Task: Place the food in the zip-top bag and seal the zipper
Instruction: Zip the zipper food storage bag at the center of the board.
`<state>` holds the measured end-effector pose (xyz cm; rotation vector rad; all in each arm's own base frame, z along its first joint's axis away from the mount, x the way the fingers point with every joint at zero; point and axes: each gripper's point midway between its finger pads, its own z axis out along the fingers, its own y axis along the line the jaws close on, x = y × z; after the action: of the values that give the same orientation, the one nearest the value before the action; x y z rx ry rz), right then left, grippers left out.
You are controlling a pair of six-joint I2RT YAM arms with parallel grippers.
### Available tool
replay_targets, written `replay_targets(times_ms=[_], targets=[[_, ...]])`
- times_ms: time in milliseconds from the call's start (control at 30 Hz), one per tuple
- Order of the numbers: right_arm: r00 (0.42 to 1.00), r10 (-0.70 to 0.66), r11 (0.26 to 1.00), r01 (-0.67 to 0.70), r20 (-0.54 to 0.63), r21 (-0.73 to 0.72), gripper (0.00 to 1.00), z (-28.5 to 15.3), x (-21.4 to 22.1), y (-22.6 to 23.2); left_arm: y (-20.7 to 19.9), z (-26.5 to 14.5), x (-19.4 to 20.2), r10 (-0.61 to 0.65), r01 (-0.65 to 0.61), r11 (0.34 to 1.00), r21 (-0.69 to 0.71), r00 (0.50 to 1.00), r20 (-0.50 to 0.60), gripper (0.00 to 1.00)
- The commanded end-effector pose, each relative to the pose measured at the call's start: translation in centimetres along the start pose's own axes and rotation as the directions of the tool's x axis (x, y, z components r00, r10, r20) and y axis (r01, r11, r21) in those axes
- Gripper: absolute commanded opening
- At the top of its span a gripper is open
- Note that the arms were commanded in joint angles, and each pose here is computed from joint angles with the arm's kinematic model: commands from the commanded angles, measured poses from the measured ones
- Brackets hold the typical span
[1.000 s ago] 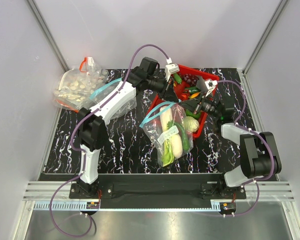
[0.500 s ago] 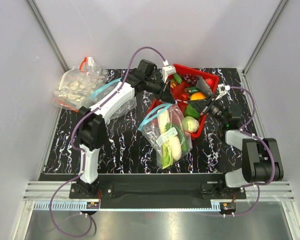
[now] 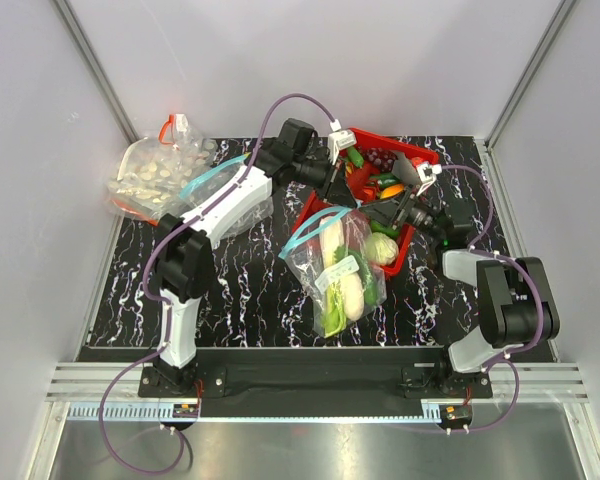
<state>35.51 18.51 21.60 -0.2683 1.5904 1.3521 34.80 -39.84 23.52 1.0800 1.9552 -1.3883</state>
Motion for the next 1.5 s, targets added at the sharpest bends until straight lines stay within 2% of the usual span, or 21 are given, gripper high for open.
replay_targets(times_ms=[0, 33, 67, 200, 267, 367, 400, 433, 500, 633, 700, 767, 833, 867, 1100, 1300, 1467], targets=[[0.995, -0.099, 0.991, 0.096, -0.024, -0.089, 0.56, 1.0, -0.5, 1.9, -3.5, -1.1, -3.4, 0.092, -0.098, 0.993, 0.071, 0.993, 0.077, 0.00], [0.995, -0.098, 0.991, 0.095, -0.032, -0.089, 0.56, 1.1, -0.3, 1.9, -3.6, -1.1, -3.5, 0.091, -0.097, 0.993, 0.073, 0.993, 0.077, 0.00], [0.994, -0.100, 0.991, 0.096, -0.038, -0.095, 0.47, 1.3, -0.2, 1.9, -3.7, -1.0, -3.5, 0.093, -0.099, 0.992, 0.078, 0.993, 0.076, 0.00], [0.994, -0.095, 0.991, 0.089, -0.049, -0.102, 0.29, 1.5, 0.0, 1.9, -4.0, -1.0, -3.7, 0.096, -0.102, 0.991, 0.082, 0.993, 0.073, 0.00], [0.994, -0.094, 0.991, 0.088, -0.050, -0.102, 0.29, 1.5, 0.0, 1.9, -4.1, -1.0, -3.8, 0.098, -0.105, 0.991, 0.083, 0.992, 0.075, 0.00], [0.994, -0.091, 0.991, 0.085, -0.055, -0.107, 0.25, 1.5, 0.1, 2.0, -4.2, -1.0, -3.9, 0.099, -0.105, 0.991, 0.084, 0.992, 0.079, 0.00], [0.994, -0.090, 0.991, 0.084, -0.057, -0.107, 0.25, 1.5, 0.2, 1.9, -4.1, -1.0, -4.0, 0.098, -0.105, 0.991, 0.081, 0.992, 0.080, 0.00], [0.994, -0.088, 0.991, 0.081, -0.061, -0.107, 0.33, 1.6, 0.3, 1.9, -4.1, -1.1, -4.1, 0.098, -0.104, 0.991, 0.080, 0.992, 0.081, 0.00], [0.994, -0.082, 0.992, 0.075, -0.066, -0.105, 0.40, 1.6, 0.6, 1.8, -4.3, -1.0, -4.1, 0.099, -0.106, 0.991, 0.084, 0.992, 0.082, 0.00], [0.994, -0.076, 0.993, 0.068, -0.077, -0.097, 0.45, 1.6, 1.0, 1.4, -4.5, -1.2, -4.4, 0.105, -0.112, 0.990, 0.082, 0.991, 0.086, 0.00], [0.994, -0.074, 0.993, 0.067, -0.078, -0.096, 0.35, 1.6, 1.1, 1.4, -4.4, -1.3, -4.4, 0.101, -0.107, 0.991, 0.079, 0.992, 0.081, 0.00], [0.995, -0.074, 0.993, 0.067, -0.071, -0.094, 0.19, 1.7, 0.9, 1.5, -4.4, -1.2, -4.3, 0.099, -0.105, 0.991, 0.081, 0.992, 0.078, 0.00], [0.995, -0.080, 0.992, 0.073, -0.060, -0.103, 0.11, 1.7, 0.6, 1.9, -4.3, -1.1, -4.0, 0.095, -0.101, 0.992, 0.080, 0.993, 0.072, 0.00], [0.996, -0.077, 0.992, 0.071, -0.054, -0.101, 0.00, 1.7, 0.4, 1.9, -4.3, -1.0, -3.8, 0.092, -0.098, 0.992, 0.080, 0.993, 0.068, 0.00], [0.995, -0.095, 0.990, 0.094, -0.005, -0.101, 0.00, 1.0, -0.4, 3.0, -2.6, -0.9, -3.3, 0.085, -0.086, 0.996, 0.014, 0.995, 0.056, 0.00], [0.991, -0.099, 0.994, 0.103, 0.091, -0.046, 0.00, -0.7, -1.9, 2.4, -1.2, -1.8, -3.2, 0.073, -0.072, 0.997, -0.024, 0.995, 0.068, 0.00], [0.991, -0.048, 0.998, 0.053, 0.121, -0.037, 0.00, -1.4, -2.3, 1.5, -0.7, -2.2, -2.9, 0.075, -0.072, 0.997, -0.037, 0.994, 0.079, 0.00]])
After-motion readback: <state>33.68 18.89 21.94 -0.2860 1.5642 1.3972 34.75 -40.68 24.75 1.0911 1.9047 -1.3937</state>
